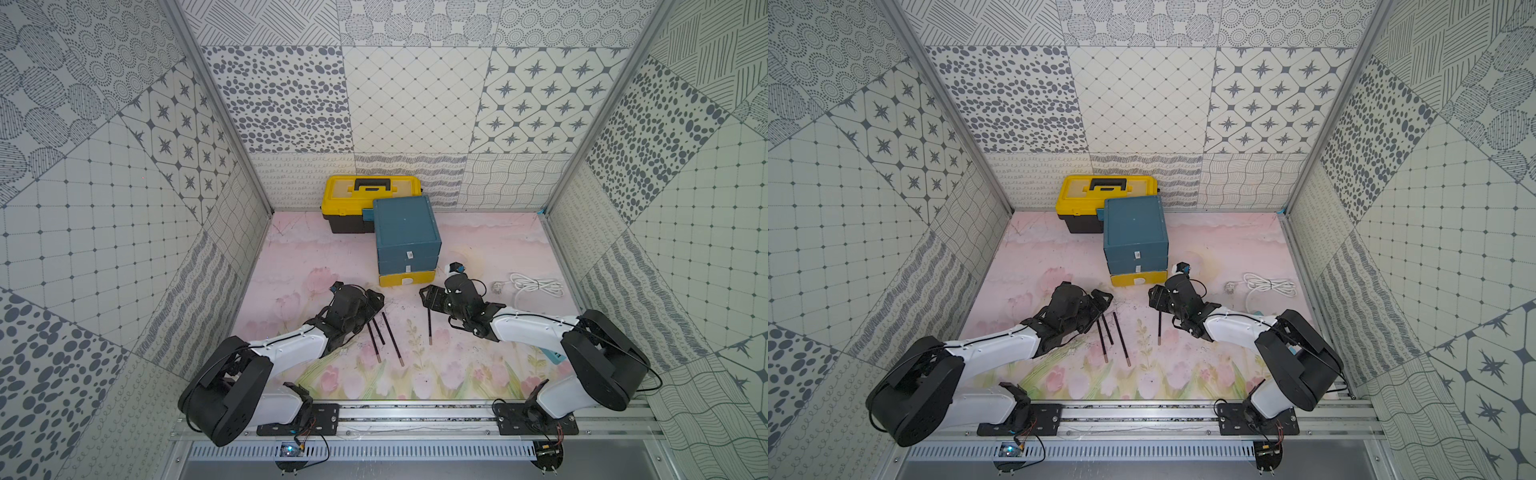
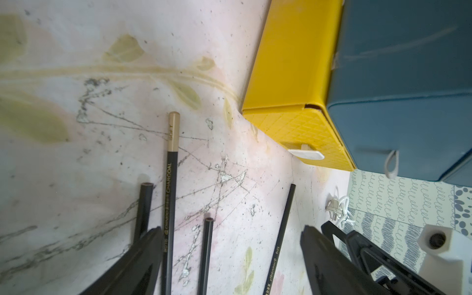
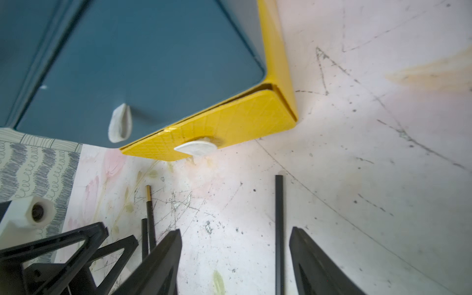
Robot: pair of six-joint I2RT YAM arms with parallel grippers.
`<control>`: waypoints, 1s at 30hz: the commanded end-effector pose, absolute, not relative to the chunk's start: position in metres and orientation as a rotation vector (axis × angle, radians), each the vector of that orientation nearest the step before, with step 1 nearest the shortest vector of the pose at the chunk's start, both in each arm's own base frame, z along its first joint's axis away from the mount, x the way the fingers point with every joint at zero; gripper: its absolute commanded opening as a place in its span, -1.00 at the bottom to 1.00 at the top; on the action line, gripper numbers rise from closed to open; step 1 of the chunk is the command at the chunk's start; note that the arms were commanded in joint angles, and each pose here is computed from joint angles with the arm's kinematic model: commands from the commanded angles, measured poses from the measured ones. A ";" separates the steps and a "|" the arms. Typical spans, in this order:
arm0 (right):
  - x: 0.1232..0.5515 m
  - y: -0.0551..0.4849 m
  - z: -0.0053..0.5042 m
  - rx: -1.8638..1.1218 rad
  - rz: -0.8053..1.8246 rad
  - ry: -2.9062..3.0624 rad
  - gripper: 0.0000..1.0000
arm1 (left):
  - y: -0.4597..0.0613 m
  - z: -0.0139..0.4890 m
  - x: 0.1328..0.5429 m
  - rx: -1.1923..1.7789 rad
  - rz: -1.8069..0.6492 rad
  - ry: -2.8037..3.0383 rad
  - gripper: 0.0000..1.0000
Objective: Please place the pencils in the drawer according to their color
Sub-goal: Close the drawer in the storage box, then open the drawer in the storage box.
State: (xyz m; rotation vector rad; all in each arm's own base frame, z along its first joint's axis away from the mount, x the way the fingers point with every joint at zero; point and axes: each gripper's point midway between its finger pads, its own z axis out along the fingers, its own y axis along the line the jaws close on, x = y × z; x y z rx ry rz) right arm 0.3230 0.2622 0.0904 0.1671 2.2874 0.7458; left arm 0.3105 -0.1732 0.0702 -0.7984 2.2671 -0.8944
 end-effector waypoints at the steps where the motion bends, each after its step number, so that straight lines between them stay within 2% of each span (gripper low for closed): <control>1: 0.330 0.283 0.095 0.151 0.869 2.212 0.42 | -0.178 0.085 0.318 -0.813 -0.968 2.183 0.78; 9: 0.351 0.312 0.094 0.261 1.064 2.100 0.36 | -0.166 0.094 0.313 -0.779 -0.891 2.184 0.79; 30: 0.376 0.322 0.082 0.424 1.162 1.993 0.40 | -0.156 0.097 0.305 -0.739 -0.812 2.207 0.81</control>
